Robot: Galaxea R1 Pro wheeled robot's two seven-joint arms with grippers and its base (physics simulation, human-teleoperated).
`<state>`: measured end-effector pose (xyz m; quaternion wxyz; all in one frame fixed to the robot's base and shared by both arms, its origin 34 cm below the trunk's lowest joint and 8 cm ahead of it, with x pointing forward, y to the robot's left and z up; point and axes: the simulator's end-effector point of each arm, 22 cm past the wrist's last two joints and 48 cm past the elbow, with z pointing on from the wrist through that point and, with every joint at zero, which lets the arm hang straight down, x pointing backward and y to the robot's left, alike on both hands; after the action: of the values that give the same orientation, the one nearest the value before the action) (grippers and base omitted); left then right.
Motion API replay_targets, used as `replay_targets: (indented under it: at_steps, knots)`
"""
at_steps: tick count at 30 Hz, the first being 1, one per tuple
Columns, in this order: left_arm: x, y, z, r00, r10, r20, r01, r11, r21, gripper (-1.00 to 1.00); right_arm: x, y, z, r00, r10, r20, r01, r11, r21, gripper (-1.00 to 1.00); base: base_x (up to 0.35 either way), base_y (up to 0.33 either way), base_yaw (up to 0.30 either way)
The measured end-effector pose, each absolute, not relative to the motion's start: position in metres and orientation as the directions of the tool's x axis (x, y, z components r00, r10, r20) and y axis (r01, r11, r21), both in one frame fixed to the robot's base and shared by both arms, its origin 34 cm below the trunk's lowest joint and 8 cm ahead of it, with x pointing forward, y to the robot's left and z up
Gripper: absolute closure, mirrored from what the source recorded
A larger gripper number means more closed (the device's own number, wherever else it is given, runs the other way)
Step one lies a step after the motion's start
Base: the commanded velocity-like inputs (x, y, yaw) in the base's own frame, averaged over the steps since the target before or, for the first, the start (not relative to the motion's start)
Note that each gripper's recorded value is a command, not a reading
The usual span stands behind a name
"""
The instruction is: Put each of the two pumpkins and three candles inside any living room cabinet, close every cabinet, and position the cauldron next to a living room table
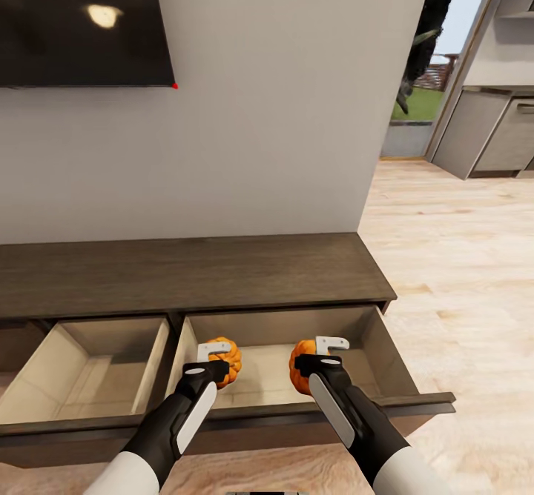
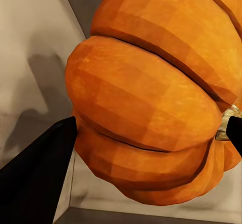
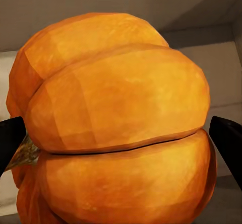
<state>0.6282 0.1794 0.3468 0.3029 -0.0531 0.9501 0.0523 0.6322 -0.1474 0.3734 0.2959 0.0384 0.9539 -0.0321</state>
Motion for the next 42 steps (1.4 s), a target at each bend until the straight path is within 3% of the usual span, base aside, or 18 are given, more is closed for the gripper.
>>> replay_targets:
  at_steps: [5,6,23,24,42]
  knots:
    - [0.6282,0.1797,0.3467,-0.811,-0.068,-0.581,-0.132,0.989,0.068,1.0,0.6317,-0.1478,0.3726,-0.823,0.054,-0.565,0.092,0.995,-0.04,1.0,0.0,0.0,0.0]
    - [0.6281,0.1797,0.3467,-0.811,-0.068,-0.581,-0.132,0.989,0.068,1.0,0.6316,-0.1478,0.3725,-0.823,0.054,-0.565,0.092,0.995,-0.04,-1.0,0.0,0.0,0.0]
    - [0.626,0.1817,0.338,-0.81,-0.066,-0.582,-0.135,0.988,0.075,1.0,0.6297,-0.148,0.3644,-0.822,0.057,-0.566,0.095,0.995,-0.039,-1.0,0.0,0.0,0.0]
    - [0.626,0.1817,0.338,-0.81,-0.066,-0.582,-0.135,0.988,0.075,-1.0,0.6297,-0.148,0.3644,-0.822,0.057,-0.566,0.095,0.995,-0.039,-1.0,0.0,0.0,0.0]
    - [0.629,0.1812,0.3464,-0.808,-0.068,-0.586,-0.135,0.988,0.072,-1.0,0.6315,-0.1477,0.371,-0.822,0.059,-0.566,0.096,0.995,-0.036,-1.0,0.0,0.0,0.0]
